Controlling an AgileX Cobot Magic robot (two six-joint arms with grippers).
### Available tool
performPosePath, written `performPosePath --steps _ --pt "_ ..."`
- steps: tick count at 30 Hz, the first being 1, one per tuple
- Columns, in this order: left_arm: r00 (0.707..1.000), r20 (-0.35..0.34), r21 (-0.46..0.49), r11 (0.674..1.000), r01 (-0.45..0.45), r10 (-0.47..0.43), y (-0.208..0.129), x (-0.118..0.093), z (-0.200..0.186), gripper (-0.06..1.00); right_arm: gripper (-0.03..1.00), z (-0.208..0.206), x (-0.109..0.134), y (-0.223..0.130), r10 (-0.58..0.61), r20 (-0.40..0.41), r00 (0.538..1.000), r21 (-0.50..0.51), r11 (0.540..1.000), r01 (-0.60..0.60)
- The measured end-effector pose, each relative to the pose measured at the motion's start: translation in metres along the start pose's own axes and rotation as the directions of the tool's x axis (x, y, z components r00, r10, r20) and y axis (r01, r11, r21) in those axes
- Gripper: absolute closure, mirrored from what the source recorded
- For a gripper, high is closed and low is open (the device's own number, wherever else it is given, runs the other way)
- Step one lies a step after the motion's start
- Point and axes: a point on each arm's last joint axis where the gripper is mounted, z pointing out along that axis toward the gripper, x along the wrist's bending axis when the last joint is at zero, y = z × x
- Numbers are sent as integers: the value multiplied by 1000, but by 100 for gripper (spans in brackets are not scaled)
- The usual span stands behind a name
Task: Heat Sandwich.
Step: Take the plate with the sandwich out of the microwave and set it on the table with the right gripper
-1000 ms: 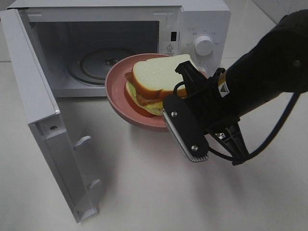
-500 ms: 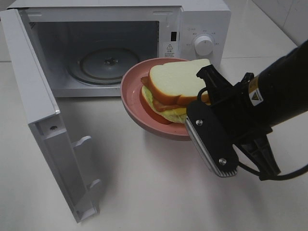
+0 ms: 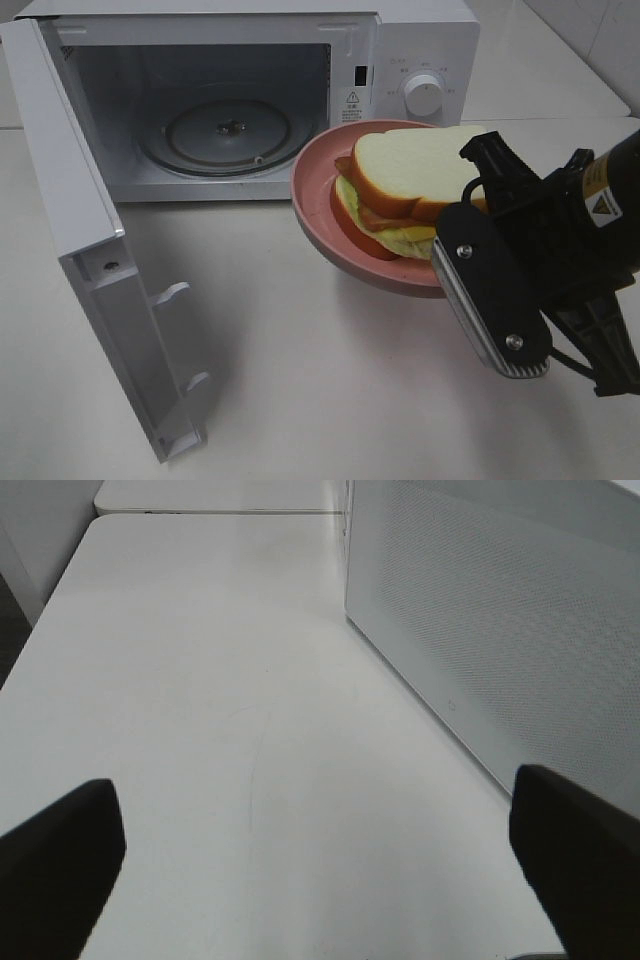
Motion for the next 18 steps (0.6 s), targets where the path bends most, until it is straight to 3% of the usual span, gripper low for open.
performPosePath --steps 11,18 --pt "1000 0 0 1000 0 0 0 0 0 -5 91 -1 -2 -12 137 50 989 127 982 -143" --pt "1000 0 0 1000 0 0 0 0 0 -5 91 -3 2 -24 293 67 954 252 920 -300"
